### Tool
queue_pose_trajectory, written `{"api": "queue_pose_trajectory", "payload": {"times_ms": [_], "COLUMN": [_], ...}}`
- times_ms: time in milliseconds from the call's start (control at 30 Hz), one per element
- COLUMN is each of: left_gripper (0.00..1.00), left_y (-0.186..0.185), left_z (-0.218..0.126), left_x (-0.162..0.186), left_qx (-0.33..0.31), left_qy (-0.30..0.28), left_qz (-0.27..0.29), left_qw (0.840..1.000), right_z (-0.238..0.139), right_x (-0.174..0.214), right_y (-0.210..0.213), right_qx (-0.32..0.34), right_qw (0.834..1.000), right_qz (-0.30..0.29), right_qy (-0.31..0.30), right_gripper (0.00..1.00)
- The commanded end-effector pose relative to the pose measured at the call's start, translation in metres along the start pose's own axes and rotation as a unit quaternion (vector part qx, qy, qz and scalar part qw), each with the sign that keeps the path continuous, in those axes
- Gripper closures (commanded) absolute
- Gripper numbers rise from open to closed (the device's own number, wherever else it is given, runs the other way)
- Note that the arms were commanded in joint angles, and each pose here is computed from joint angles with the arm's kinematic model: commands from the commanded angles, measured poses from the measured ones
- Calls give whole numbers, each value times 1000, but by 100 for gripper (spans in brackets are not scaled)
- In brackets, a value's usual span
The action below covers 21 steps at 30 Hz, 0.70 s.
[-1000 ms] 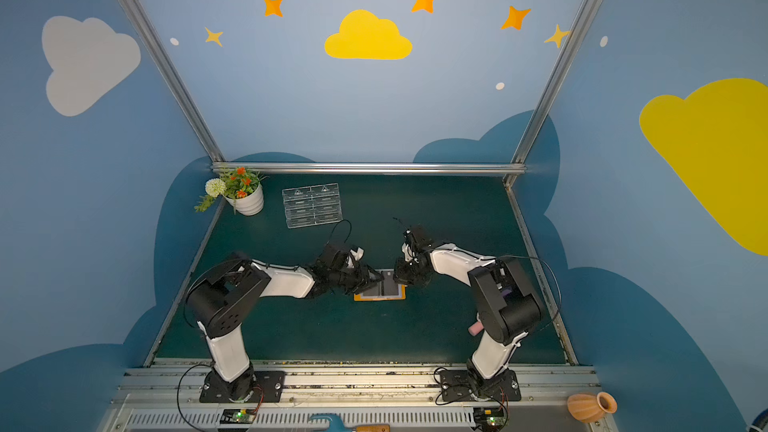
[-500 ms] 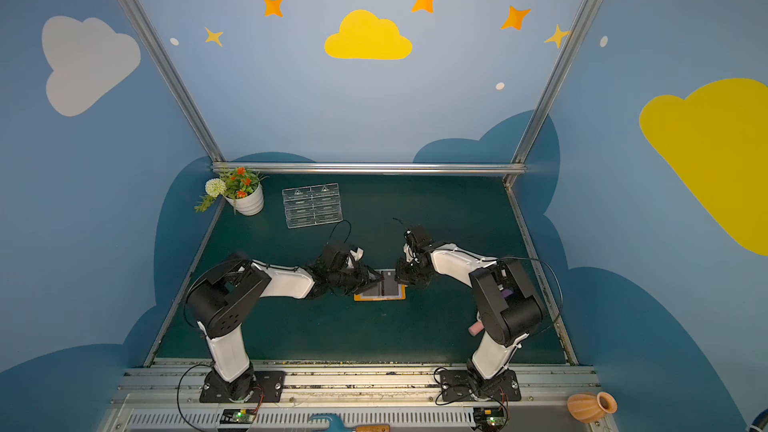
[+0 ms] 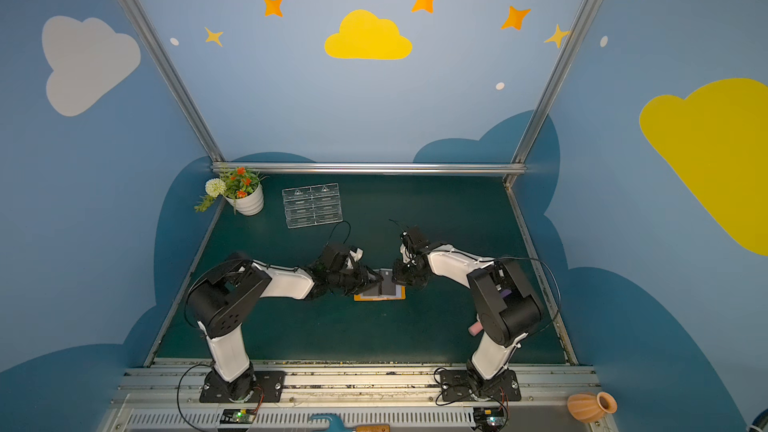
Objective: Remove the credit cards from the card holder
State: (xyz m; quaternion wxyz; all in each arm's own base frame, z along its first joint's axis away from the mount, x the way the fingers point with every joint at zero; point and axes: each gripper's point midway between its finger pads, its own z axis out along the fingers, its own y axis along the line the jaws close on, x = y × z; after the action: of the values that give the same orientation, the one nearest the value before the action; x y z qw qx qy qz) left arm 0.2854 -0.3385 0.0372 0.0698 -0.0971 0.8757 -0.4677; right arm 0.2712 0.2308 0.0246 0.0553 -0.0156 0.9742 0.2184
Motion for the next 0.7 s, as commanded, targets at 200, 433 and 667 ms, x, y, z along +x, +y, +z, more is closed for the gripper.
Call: {"api": "queue_pose_trajectory", "payload": {"times_ms": [200, 433, 667], "left_gripper": [73, 80, 87], "left_y": [30, 28, 29], "left_z": [5, 8, 9], "left_x": [7, 8, 9], "left_qx": [-33, -21, -16], "left_qy": [5, 8, 8], "left_qz": [-18, -24, -26], "left_qw": [999, 999, 1000], "right_z": [17, 19, 21], "right_x": [20, 21, 22], "right_y": [-14, -15, -16], "right_qx": [27, 28, 26], "right_qw": [999, 999, 999], "right_qz": [11, 11, 12], "right_qy": [38, 39, 42], "right_gripper": [100, 100, 100]}}
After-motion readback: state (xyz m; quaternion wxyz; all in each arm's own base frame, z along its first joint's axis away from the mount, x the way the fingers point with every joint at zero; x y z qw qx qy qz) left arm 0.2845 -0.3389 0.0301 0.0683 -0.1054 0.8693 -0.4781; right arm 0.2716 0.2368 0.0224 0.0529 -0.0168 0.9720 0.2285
